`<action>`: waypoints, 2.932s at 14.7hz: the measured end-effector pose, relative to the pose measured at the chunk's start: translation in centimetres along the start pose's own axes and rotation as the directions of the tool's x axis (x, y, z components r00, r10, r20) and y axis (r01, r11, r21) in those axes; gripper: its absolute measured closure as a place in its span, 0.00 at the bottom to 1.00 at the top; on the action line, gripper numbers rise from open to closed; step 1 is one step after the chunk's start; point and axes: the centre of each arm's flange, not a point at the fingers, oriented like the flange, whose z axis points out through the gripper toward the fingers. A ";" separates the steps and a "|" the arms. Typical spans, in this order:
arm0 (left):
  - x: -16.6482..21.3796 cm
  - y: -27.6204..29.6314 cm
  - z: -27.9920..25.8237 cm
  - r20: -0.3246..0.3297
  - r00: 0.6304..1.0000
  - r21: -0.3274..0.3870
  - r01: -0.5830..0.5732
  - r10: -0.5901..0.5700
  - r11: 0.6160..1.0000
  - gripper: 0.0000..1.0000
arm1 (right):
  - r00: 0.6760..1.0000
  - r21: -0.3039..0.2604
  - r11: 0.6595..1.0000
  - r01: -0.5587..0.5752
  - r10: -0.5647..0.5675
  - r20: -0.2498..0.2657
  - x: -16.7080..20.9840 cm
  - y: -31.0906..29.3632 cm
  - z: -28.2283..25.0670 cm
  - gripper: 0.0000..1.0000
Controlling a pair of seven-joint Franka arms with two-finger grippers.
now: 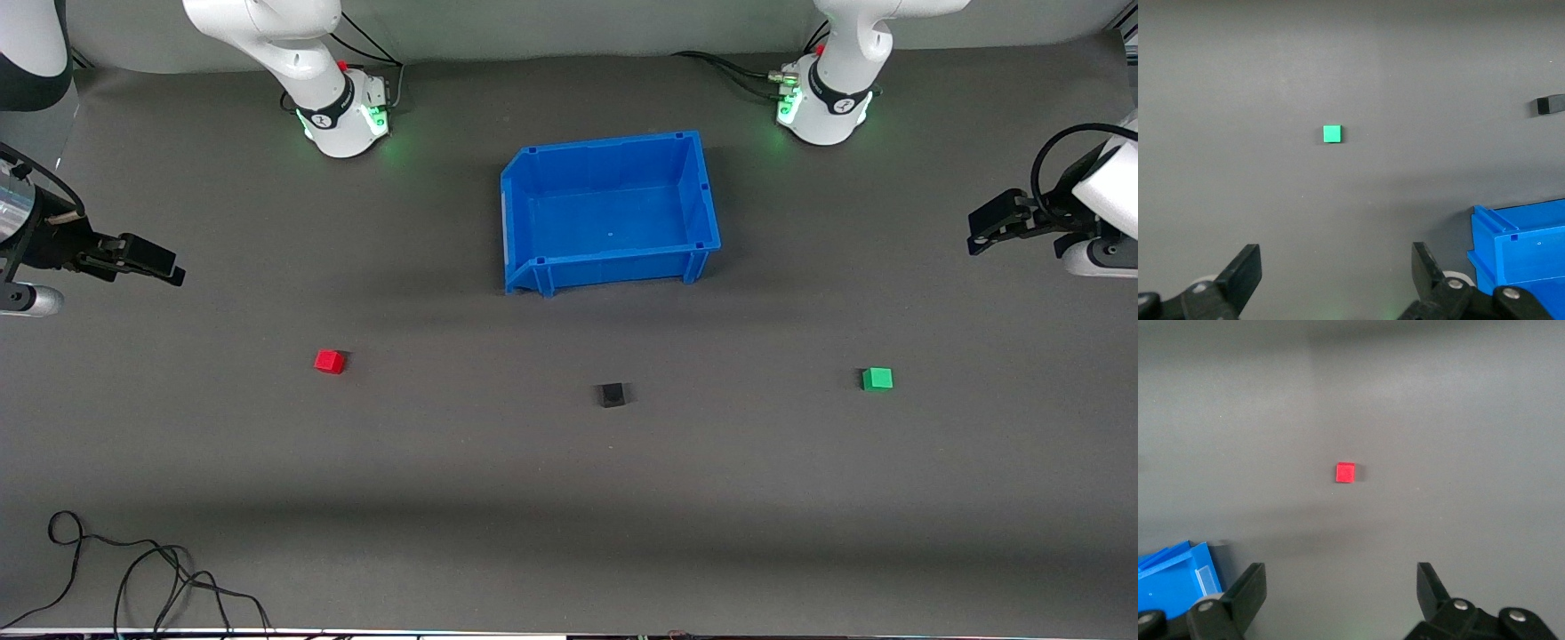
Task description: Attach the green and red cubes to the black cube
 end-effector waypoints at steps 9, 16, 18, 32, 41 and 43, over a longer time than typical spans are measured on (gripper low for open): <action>0.0 0.0 0.0 0.000 1.000 0.000 0.000 0.000 1.000 0.00 | 1.000 0.000 1.000 0.000 0.000 0.005 0.0 0.0 0.1 0.00; 0.0 -0.1 0.1 0.002 1.000 0.000 0.007 -0.007 1.000 0.00 | 1.000 -0.001 1.000 0.000 0.000 0.006 0.0 0.0 0.2 0.00; 0.1 -0.4 0.5 0.011 0.997 0.000 0.075 -0.075 0.997 0.00 | 1.000 -0.001 1.000 -0.001 0.001 0.011 0.0 0.0 0.3 0.00; 2.5 -10.3 7.7 0.283 0.484 -0.089 0.873 -0.828 0.480 0.00 | 0.999 -0.006 1.000 -0.016 0.016 0.028 1.8 0.7 16.1 0.00; 1.8 -13.6 24.7 0.388 0.152 -0.099 0.987 -0.909 0.123 0.00 | 0.998 -0.015 0.999 -0.052 0.053 0.038 2.7 1.4 32.2 0.01; 1.4 -13.6 29.3 0.411 0.079 -0.102 0.994 -0.908 0.041 0.00 | 0.997 -0.017 0.997 -0.072 0.073 0.040 2.9 1.4 34.3 0.01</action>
